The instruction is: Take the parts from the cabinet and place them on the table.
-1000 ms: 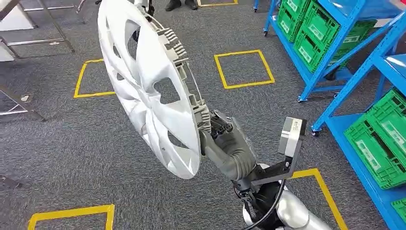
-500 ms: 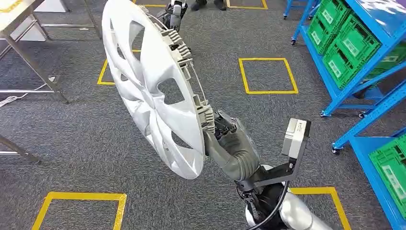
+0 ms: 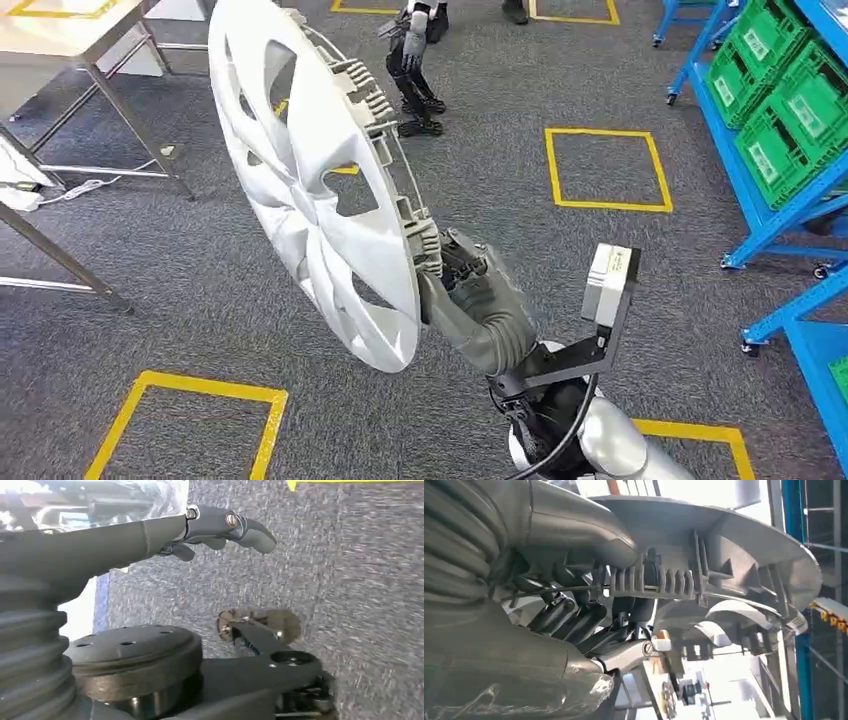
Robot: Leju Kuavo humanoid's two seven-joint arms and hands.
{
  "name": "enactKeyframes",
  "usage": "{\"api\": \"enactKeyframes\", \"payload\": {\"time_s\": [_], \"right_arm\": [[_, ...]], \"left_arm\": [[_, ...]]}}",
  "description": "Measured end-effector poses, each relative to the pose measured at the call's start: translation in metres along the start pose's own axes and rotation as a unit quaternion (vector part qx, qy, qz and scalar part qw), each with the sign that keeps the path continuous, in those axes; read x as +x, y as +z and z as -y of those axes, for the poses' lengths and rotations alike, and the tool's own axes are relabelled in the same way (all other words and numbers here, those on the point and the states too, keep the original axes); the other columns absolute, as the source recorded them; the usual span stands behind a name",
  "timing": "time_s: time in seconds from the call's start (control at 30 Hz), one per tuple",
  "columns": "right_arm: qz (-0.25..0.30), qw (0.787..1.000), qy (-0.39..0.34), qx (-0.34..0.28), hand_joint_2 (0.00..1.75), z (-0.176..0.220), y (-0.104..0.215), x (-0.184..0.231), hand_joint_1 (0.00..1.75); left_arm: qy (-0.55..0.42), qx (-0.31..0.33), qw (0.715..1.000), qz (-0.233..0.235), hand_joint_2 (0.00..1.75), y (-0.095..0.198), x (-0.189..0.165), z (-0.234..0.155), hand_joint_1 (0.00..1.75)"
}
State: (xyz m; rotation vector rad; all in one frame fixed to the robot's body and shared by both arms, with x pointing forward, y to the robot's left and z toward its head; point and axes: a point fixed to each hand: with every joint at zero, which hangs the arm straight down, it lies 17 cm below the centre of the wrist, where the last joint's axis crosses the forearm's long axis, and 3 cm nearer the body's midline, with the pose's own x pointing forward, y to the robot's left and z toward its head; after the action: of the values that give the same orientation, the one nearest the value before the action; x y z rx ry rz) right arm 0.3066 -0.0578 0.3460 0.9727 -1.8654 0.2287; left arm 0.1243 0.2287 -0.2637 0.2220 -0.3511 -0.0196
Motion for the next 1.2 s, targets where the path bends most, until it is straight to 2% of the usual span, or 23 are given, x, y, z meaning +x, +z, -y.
{"api": "enactKeyframes", "payload": {"time_s": [1.2], "right_arm": [[0.000, 1.000, -0.002, 0.005, 1.75, -0.0021, 0.0006, -0.0006, 1.75]], "left_arm": [[0.008, 0.004, 1.000, -0.004, 1.75, -0.0007, -0.0001, -0.0022, 0.00]]}}
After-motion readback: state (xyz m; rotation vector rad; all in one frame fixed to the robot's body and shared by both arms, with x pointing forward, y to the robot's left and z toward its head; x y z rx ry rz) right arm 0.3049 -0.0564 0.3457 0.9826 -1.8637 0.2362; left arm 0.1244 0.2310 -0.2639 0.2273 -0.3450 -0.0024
